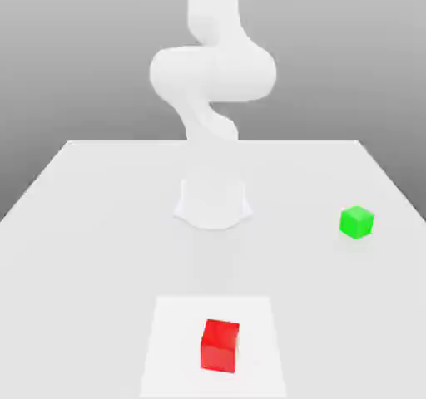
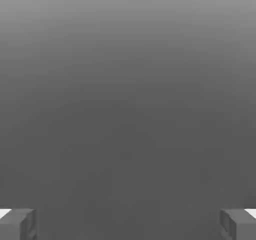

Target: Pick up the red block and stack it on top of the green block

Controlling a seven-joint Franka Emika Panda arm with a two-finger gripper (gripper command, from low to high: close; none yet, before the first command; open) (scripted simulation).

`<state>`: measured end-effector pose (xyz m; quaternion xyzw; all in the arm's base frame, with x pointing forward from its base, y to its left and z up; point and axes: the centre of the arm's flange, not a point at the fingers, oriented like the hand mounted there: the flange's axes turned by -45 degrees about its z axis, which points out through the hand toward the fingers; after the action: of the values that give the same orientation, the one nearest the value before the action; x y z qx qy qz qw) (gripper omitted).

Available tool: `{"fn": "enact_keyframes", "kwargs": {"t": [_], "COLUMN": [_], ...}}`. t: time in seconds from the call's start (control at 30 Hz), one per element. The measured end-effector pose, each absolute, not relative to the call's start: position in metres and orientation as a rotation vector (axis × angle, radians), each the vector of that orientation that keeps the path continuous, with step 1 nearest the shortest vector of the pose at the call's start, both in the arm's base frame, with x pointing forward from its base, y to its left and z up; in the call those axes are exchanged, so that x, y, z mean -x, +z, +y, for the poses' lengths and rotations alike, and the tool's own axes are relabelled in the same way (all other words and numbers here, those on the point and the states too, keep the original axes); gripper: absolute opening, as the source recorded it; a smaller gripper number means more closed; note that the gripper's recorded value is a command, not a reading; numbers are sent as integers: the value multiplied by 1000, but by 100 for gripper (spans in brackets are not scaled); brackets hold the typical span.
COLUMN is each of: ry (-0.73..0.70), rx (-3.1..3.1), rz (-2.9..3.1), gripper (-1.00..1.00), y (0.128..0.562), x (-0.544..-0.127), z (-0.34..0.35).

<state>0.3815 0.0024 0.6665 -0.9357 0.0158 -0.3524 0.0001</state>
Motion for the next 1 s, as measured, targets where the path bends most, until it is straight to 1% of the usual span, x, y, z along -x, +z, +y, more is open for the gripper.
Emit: {"fn": "enact_keyframes", "kwargs": {"t": [0.17,0.27,0.37,0.53,0.73,0.8,0.9,0.93,1.0], "ry": [-866,-722,-576,-330,-41,-10,-2,-1,-1], "rx": [3026,3066,3096,3126,3130,3128,3127,3128,3128], "rz": [107,140,173,225,285,292,295,294,294], "gripper": [0,0,0,0,0,0,0,-100,-100], "y": [567,505,442,338,223,196,160,150,150], "x": [-437,-457,-469,-469,-441,-437,-436,-435,-435], "z": [5,5,6,7,10,11,11,11,11]}}
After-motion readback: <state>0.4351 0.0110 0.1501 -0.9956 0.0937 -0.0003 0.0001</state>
